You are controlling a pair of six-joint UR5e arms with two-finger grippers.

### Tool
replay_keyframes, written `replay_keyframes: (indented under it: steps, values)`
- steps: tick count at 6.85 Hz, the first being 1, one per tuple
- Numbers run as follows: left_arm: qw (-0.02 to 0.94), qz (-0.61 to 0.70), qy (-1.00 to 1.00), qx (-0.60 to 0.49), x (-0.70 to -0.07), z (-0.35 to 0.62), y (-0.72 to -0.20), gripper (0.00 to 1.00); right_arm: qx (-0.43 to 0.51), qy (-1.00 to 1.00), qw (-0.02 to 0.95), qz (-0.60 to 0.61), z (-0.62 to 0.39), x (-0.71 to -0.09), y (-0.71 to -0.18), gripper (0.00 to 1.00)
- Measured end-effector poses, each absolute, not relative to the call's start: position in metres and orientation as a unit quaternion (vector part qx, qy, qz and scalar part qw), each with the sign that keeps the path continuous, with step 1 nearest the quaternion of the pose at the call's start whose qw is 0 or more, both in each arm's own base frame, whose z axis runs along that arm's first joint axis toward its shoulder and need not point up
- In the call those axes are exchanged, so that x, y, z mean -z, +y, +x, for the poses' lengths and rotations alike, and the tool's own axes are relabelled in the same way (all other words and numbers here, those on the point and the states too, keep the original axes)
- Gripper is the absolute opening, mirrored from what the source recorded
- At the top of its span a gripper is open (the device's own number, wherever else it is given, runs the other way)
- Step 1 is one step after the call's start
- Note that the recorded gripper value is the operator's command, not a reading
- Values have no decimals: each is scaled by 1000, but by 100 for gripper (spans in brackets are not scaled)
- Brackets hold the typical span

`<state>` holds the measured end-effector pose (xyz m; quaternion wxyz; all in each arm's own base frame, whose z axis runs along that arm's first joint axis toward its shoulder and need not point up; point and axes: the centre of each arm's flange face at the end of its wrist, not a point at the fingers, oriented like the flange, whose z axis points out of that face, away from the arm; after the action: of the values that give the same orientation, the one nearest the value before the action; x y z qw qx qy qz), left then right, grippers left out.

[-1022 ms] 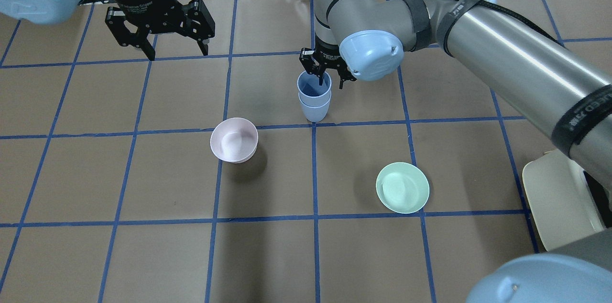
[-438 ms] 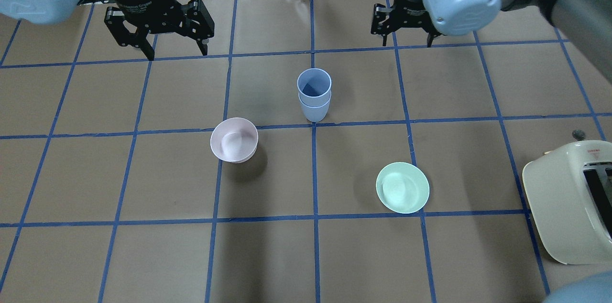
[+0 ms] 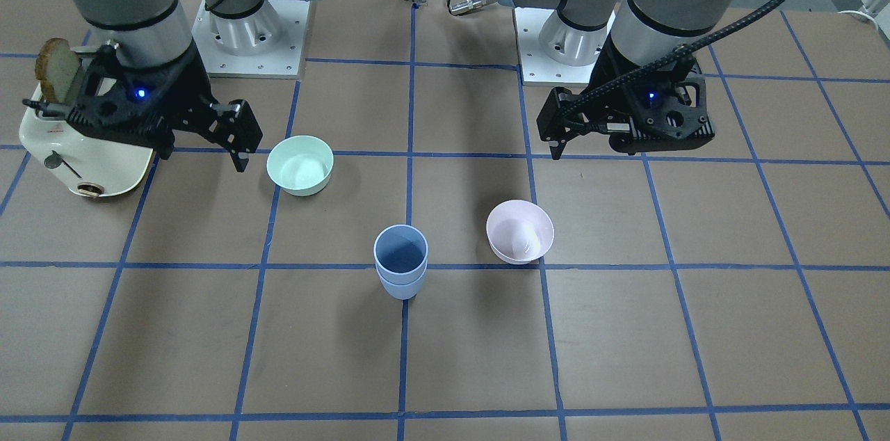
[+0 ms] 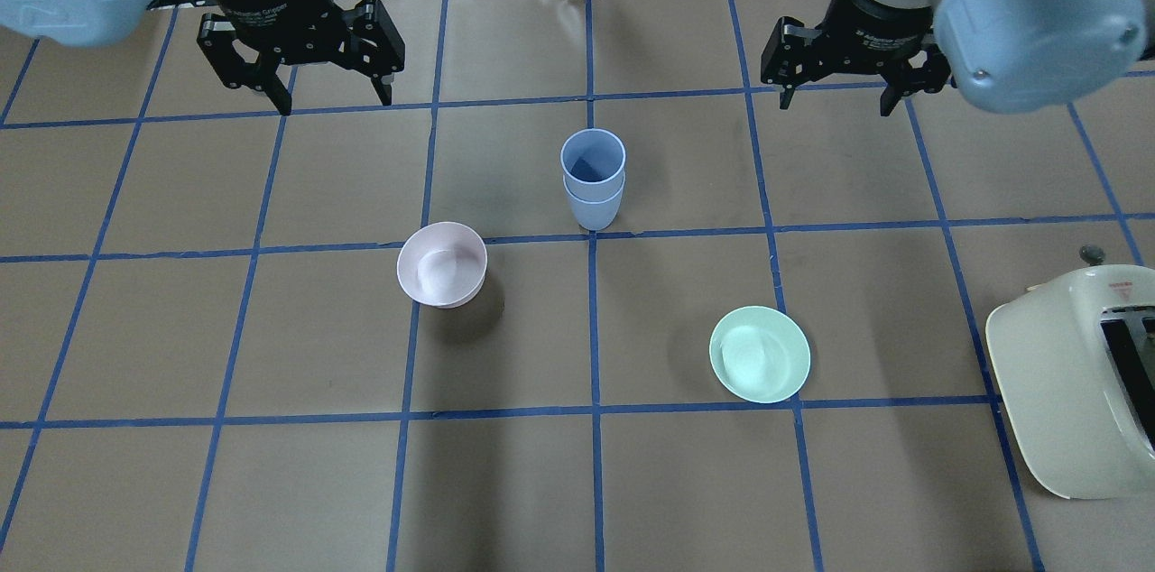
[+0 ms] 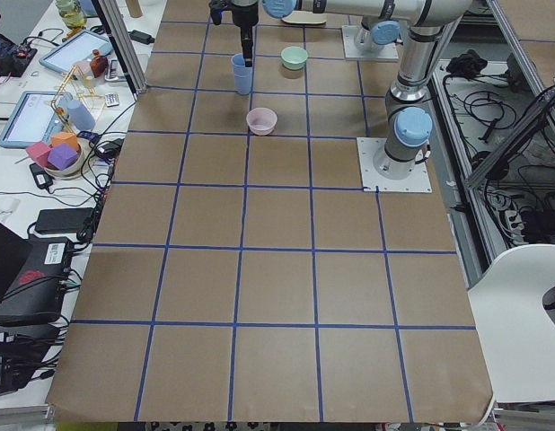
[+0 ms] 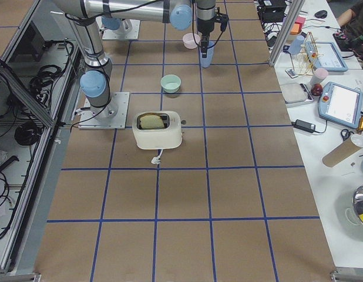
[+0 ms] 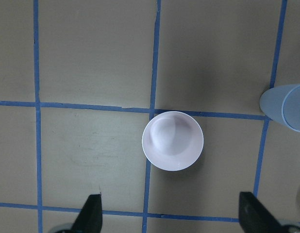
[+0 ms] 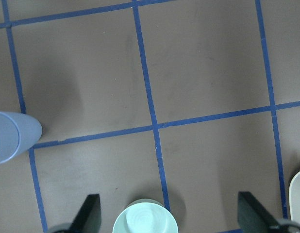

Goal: Stack blue cups with both arms

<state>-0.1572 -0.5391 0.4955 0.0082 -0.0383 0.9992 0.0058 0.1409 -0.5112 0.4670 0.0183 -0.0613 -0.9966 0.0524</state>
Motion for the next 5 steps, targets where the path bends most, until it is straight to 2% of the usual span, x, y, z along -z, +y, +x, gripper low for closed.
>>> replay_keyframes:
  steps: [2, 5]
  values:
    - [8, -38, 999, -6, -495, -158, -539, 100, -43, -998, 18, 31, 135, -474, -499, 100]
    - [8, -38, 999, -6, -495, -158, -539, 100, -53, -998, 17, 24, 124, -490, -501, 100]
